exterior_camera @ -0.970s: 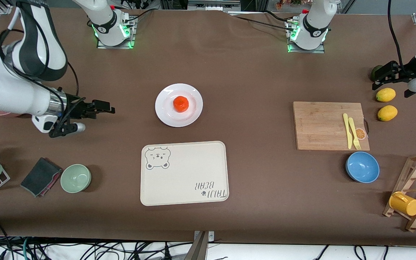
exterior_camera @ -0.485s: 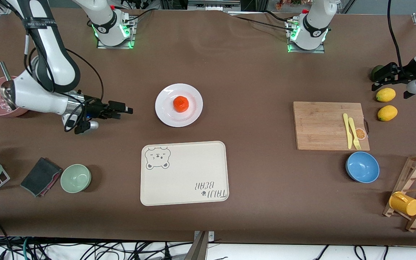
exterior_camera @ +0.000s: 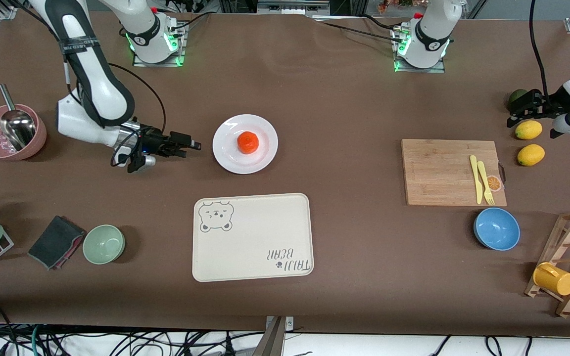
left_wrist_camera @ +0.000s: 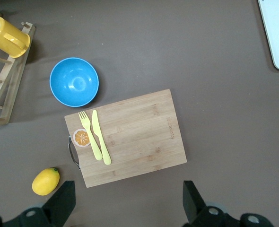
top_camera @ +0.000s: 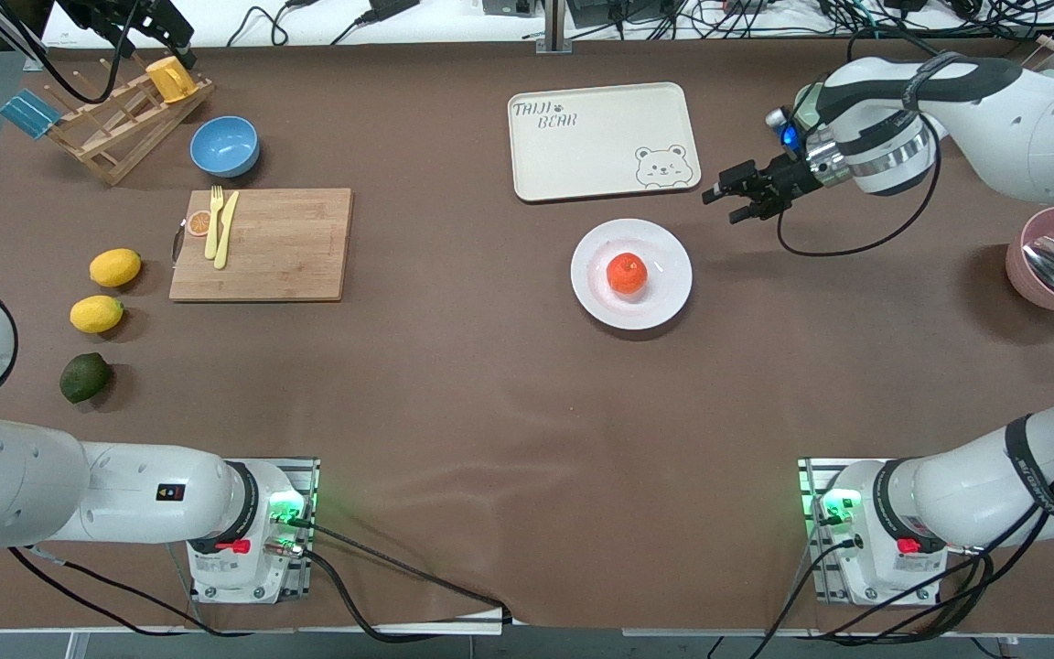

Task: Place orange and plate with both arms
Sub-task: 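Reach the right gripper to the plate rim and grip it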

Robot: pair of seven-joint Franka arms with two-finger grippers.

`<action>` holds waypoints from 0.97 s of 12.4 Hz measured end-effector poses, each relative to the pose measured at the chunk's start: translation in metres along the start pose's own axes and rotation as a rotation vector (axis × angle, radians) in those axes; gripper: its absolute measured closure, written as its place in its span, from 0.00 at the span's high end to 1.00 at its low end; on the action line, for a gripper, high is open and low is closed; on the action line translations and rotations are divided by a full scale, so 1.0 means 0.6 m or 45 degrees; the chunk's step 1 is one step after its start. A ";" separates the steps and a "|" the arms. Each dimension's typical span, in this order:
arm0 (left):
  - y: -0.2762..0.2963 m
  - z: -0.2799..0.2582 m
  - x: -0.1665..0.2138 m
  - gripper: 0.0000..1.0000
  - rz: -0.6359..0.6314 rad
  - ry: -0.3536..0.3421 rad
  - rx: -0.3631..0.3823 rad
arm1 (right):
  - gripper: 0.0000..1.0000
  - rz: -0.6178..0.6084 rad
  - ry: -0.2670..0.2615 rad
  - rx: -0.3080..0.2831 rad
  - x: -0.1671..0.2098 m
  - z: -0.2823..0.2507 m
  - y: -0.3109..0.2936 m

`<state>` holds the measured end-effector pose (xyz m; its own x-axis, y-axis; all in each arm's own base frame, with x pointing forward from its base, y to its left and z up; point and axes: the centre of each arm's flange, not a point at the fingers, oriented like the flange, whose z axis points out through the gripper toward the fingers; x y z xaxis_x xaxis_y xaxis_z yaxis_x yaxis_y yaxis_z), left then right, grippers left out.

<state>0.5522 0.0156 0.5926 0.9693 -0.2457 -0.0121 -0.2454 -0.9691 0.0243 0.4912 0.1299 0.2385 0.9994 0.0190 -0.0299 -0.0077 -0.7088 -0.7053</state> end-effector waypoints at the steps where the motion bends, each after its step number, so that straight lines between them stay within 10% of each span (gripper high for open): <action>1: 0.001 -0.001 0.000 1.00 0.002 0.001 0.000 | 1.00 0.003 0.010 -0.006 -0.011 0.014 0.002; 12: 0.008 0.006 0.007 1.00 0.013 -0.008 -0.001 | 1.00 0.007 0.076 0.071 -0.084 0.114 0.057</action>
<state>0.5548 0.0100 0.5889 0.9666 -0.2558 -0.0183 -0.2553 -0.9665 0.0255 0.4381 0.1529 0.1677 0.9996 -0.0282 0.0070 -0.0136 -0.6686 -0.7435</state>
